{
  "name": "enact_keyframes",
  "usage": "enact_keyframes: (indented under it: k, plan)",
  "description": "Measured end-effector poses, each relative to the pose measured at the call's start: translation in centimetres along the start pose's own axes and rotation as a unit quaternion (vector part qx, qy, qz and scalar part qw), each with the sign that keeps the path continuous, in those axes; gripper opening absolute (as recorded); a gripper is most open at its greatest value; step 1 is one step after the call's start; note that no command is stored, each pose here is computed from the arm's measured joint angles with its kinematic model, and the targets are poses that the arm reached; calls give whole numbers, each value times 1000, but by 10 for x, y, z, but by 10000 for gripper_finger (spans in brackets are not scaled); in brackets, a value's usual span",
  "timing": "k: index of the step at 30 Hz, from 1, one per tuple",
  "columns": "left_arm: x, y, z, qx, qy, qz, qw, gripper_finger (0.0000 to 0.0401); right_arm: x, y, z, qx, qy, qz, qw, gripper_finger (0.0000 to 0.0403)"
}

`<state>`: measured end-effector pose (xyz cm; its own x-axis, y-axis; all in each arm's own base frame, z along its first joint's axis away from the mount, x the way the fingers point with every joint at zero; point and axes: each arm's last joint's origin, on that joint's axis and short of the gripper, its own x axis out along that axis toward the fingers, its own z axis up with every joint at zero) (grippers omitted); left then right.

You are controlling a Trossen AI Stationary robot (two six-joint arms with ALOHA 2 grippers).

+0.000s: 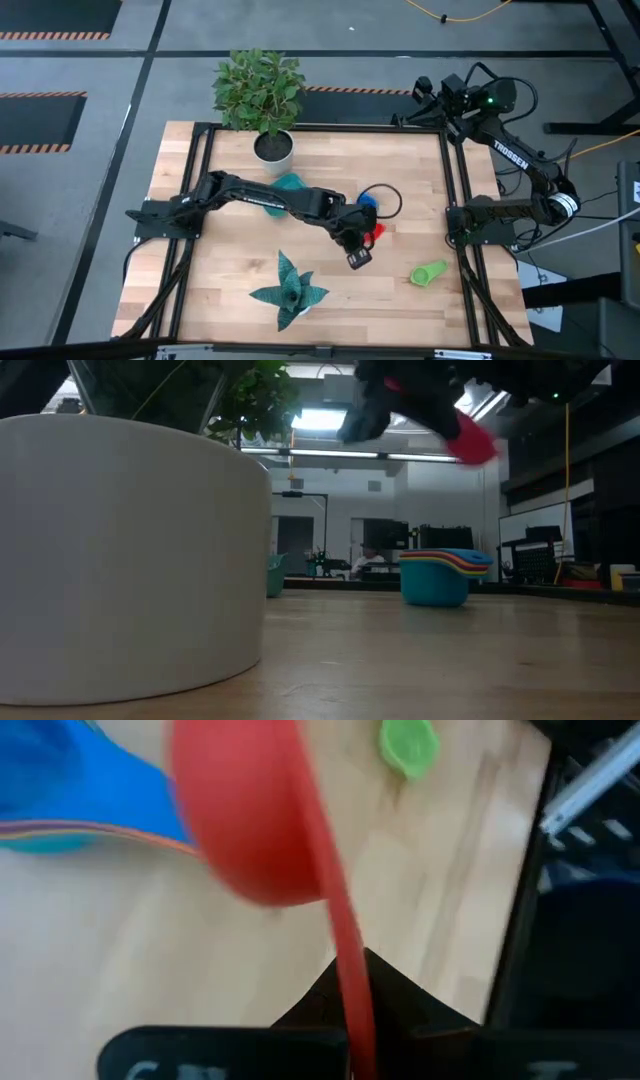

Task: Nest measuring cups in basket
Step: Stack the red measuring cup on top of the blue measuring cup

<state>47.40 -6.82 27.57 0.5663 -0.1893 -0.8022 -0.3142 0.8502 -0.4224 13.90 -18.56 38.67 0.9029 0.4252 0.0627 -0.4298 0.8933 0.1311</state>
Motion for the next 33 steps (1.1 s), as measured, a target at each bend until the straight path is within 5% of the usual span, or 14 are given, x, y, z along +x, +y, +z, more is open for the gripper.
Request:
enact_keyframes:
  k: [9,14,18,22,25,29,33]
  plan:
    - [-94,-9,-16,87,-19,77,993,0,-1,0,0,-2,-3,-4,1000,52]
    - [-132,1,-30,102,2,146,984,0,0,2,1,-1,-1,-1,1000,52]
    - [-148,10,-46,117,-2,144,983,0,1,2,1,0,-1,0,1000,52]
    - [-150,27,-70,107,-63,93,988,0,1,3,1,-3,-1,1,1000,52]
    - [-136,39,-82,105,-162,0,981,0,1,2,1,-11,-7,-5,1000,52]
    - [-106,54,-95,77,-285,-142,945,0,3,-2,-1,-1,-19,-21,1000,52]
    - [-69,71,-110,-21,-355,-210,911,0,5,-4,-5,5,-17,-21,1000,52]
